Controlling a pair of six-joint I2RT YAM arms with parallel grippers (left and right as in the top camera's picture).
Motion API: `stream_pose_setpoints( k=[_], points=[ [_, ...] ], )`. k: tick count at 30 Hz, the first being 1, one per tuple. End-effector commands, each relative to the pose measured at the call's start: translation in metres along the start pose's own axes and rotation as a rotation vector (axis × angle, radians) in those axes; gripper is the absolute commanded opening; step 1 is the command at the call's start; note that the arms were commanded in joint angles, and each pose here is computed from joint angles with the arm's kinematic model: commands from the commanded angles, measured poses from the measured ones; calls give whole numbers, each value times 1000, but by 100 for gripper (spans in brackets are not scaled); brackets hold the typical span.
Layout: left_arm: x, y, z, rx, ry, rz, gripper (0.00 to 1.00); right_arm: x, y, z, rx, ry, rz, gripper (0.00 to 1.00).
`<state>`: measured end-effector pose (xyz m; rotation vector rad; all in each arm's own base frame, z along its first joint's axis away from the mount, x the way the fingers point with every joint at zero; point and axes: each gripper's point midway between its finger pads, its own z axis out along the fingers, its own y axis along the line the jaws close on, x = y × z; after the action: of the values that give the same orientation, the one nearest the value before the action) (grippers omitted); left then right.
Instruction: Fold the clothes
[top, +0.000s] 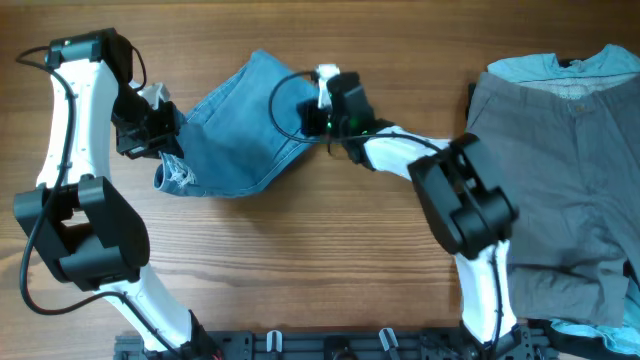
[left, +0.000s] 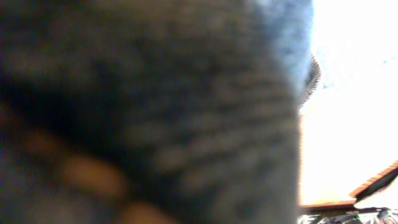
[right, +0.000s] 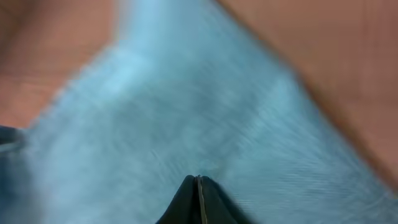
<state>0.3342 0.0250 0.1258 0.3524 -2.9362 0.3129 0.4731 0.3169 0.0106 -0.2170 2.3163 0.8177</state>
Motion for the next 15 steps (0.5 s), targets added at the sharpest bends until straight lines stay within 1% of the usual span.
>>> stream_pose_setpoints(
  k=[1, 3, 4, 6, 9, 11, 13, 14, 15],
  points=[
    [6, 9, -3, -49, 11, -7, 4, 61, -48, 11, 167, 162, 221, 4],
    [5, 16, -4, -64, 7, -18, 4, 69, -54, -1, 229, 212, 284, 4],
    [4, 22, -5, -65, -1, -33, 4, 69, -53, -17, 260, 246, 323, 4],
    [-5, 33, -8, -57, -40, -62, 4, 60, -41, -46, 295, 282, 338, 4],
    [-16, 44, -11, -50, -86, -88, 4, 50, -31, -86, 381, 295, 324, 4],
    [-22, 46, -13, -31, -114, -96, 4, 44, -23, -109, 421, 295, 307, 4],
    [-26, 45, -14, -23, -132, -93, 4, 39, -8, -125, 411, 298, 277, 4],
    [-28, 45, -16, -24, -140, -91, 4, 31, 2, -131, 378, 287, 218, 4],
    [-29, 44, -18, -24, -145, -89, 4, 18, 19, -134, 297, 270, 110, 4]
  ],
)
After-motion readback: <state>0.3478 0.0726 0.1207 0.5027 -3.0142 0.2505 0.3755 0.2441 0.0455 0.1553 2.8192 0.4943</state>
